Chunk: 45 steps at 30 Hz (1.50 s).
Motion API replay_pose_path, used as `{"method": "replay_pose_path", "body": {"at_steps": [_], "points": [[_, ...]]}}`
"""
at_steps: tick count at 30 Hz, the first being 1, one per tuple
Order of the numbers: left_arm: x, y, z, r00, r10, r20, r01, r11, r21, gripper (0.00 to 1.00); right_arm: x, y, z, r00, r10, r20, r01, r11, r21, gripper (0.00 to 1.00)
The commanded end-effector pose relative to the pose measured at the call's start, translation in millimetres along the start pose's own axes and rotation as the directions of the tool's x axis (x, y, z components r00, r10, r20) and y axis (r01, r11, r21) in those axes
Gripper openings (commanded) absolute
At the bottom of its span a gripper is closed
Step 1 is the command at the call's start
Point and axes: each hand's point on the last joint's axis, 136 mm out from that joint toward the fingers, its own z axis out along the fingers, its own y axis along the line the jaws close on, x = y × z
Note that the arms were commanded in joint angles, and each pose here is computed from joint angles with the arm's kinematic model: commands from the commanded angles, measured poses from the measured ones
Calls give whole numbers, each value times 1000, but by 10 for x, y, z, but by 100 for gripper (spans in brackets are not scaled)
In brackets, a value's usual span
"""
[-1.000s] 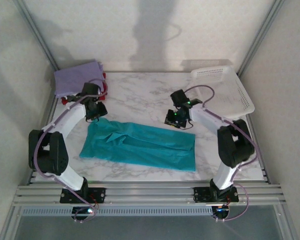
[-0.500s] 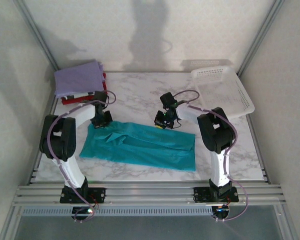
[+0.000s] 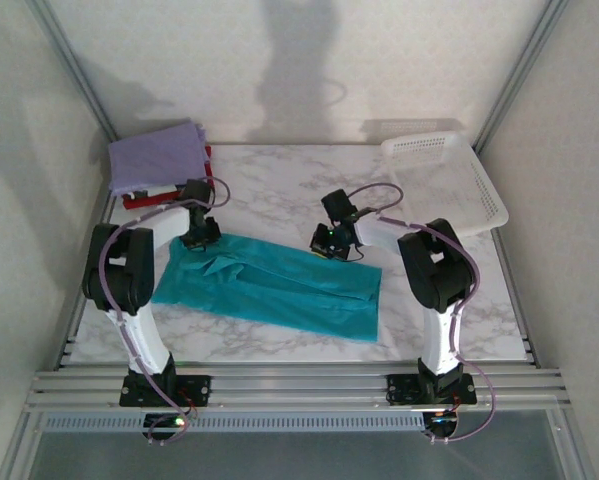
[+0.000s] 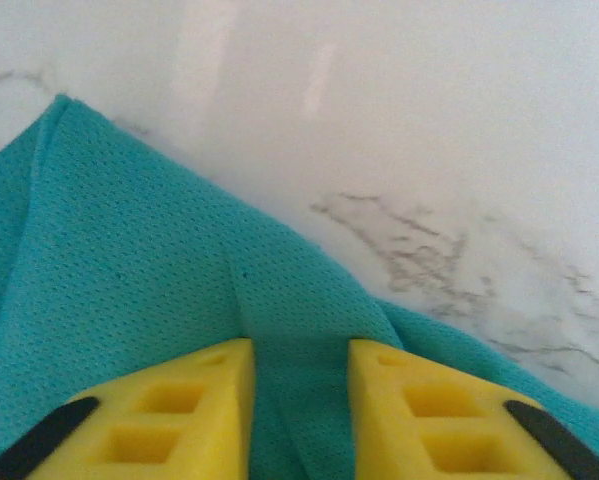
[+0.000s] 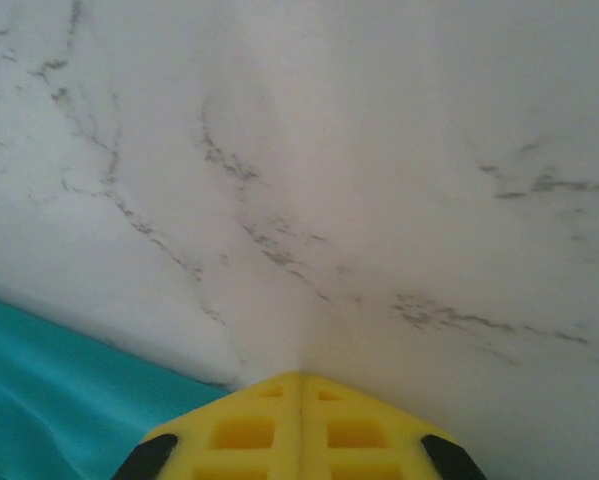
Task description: Fold and stack the t-shirts
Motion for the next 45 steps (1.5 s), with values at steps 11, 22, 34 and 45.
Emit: {"method": "replay_pose_path", "body": {"at_steps": [11,22,34,45], "points": [[-307,225,-312,998,-57,7,56,996,73,28,644,1661,-86,914,-402,-59,361,870,-336,25],[-337,333,-19,991,-112,-72,121,984,130,23,832,2343,435,847,-525,-89,424,765,-484,33],[-321,331,72,988,-116,-101,130,982,137,23,997,2305,633,745,-664,-61,613,718,-330,46],[-315,321,139,987,-116,-110,131,982,139,23,1049,2182,582,672,-739,-43,722,668,-181,28]]}}
